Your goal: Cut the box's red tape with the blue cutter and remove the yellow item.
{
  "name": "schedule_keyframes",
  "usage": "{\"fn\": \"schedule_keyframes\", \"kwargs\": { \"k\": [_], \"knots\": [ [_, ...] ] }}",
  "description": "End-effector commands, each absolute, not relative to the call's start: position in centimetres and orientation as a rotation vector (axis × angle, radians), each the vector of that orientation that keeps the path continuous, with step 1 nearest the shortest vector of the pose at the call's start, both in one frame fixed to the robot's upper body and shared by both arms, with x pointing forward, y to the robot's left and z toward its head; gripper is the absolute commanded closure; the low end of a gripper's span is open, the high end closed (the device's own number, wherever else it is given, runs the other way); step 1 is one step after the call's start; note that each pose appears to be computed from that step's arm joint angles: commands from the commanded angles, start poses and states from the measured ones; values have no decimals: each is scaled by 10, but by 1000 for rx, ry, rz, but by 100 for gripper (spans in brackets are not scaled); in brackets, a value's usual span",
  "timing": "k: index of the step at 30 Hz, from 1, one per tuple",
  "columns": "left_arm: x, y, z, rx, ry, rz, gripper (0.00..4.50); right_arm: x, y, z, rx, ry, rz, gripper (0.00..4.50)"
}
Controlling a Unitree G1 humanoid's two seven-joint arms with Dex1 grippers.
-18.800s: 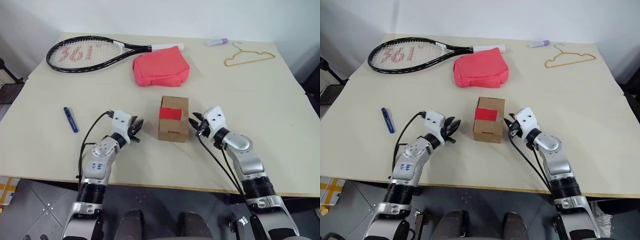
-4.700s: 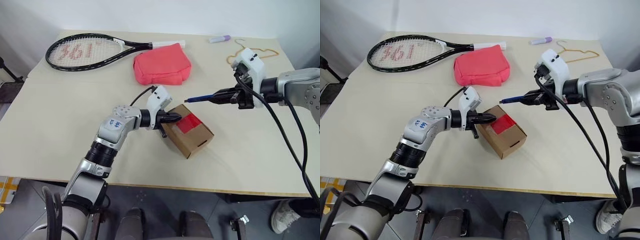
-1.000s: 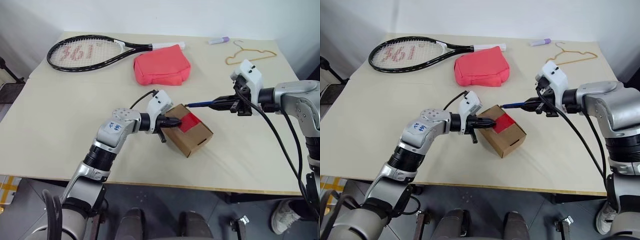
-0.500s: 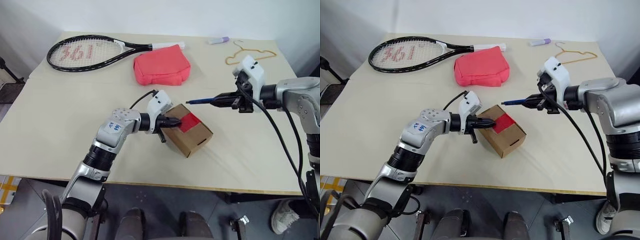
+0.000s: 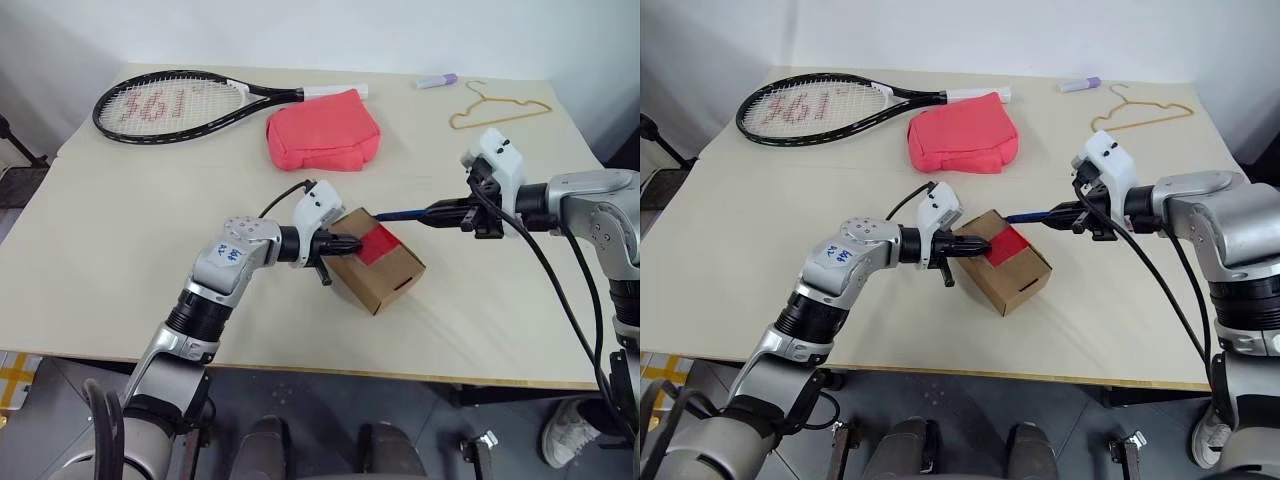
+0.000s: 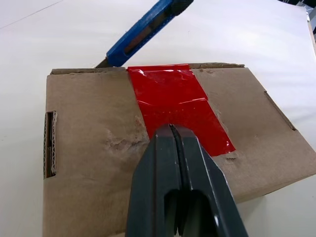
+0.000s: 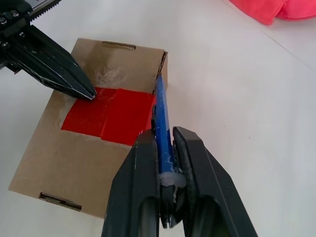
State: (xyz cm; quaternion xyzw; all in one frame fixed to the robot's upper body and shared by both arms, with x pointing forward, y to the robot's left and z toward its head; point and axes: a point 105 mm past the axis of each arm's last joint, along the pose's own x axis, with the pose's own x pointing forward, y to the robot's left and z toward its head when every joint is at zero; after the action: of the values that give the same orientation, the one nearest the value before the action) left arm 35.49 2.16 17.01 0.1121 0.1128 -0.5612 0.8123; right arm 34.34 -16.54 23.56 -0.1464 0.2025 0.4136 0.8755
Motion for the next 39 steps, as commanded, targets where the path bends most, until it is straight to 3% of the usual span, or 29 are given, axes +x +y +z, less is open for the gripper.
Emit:
{"fn": "schedule_keyframes", "kwargs": {
  "k": [1, 8, 24, 39],
  "knots": [
    [351, 22, 160, 253, 285, -1208, 450, 344, -163, 254, -317, 341, 862, 435],
    [351, 22, 160, 250, 284, -1206, 450, 345, -164, 278, -321, 279, 857, 435],
    [351, 21, 159, 247, 291, -1209, 450, 340, -162, 244, -295, 372, 872, 435],
    [350, 21, 159, 245, 292, -1210, 450, 341, -158, 274, -298, 294, 876, 435]
  ]
}}
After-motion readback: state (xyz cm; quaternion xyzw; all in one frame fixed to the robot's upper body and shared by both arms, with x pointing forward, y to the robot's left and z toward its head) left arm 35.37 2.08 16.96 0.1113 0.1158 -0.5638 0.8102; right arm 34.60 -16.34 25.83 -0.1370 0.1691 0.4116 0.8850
